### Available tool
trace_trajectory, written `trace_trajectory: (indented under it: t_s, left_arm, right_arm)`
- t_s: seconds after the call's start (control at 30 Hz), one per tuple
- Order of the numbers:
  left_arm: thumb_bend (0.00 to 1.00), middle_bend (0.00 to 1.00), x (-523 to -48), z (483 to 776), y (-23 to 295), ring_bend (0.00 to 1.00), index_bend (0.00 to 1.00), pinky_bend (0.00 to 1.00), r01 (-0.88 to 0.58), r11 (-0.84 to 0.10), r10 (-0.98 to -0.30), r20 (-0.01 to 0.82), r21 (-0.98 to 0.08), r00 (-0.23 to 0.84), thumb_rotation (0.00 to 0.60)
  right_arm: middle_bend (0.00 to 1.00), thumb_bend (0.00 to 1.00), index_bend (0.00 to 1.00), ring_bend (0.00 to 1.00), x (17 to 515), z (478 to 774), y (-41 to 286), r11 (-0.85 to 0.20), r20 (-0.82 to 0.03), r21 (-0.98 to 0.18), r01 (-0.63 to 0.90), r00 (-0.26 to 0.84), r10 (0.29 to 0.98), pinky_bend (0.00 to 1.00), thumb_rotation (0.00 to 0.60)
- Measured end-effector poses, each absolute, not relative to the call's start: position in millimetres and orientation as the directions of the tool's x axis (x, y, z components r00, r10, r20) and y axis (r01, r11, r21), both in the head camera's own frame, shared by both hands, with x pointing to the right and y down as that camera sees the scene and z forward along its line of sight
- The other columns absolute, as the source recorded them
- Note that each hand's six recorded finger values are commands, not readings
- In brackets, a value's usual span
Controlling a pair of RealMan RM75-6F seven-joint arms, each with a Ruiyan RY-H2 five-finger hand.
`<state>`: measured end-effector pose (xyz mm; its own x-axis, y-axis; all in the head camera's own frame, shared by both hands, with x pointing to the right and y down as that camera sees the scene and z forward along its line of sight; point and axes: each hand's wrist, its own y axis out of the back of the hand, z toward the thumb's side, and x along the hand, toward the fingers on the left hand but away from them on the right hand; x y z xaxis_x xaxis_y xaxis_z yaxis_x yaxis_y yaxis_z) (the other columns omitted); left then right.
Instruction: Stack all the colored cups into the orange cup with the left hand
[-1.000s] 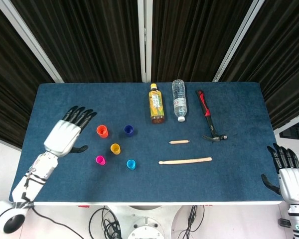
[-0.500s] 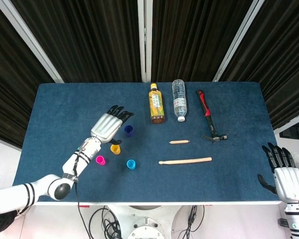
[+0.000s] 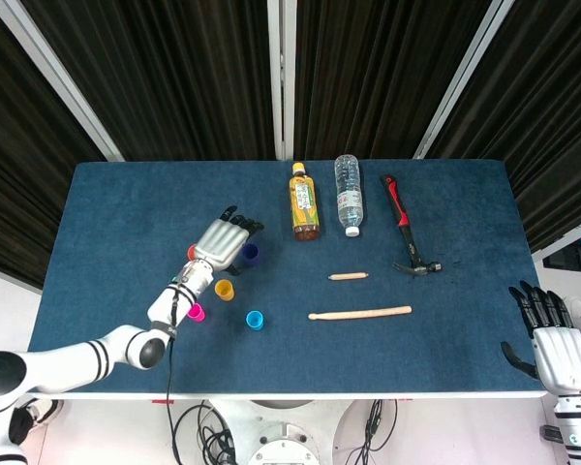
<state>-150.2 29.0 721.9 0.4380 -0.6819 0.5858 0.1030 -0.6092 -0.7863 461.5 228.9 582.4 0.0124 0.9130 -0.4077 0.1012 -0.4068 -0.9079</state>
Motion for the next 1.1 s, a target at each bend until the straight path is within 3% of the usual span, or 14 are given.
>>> trace_trajectory:
  t_s: [0.33, 1.1]
  left_arm:
    - [0.2, 0.25, -151.9, 747.8, 28.9, 0.24, 0.26, 0.0, 0.107, -0.639, -0.669, 0.619, -0.762, 0.41, 0.6]
    - [0.28, 0.45, -142.9, 762.0, 31.6, 0.41, 0.45, 0.08, 0.116, -0.623, -0.671, 0.604, -0.774, 0.431, 0.6]
  right_arm:
    - [0.0, 0.24, 0.0, 0.0, 467.4, 578.7, 227.1, -0.384, -0.386, -0.917, 0.11, 0.0, 0.922, 0.0, 0.6]
    - [0.0, 0.25, 0.0, 0.0, 475.9, 581.4, 227.7, -0.392, -0.397, -0.913, 0.114, -0.021, 0.918, 0.0, 0.6]
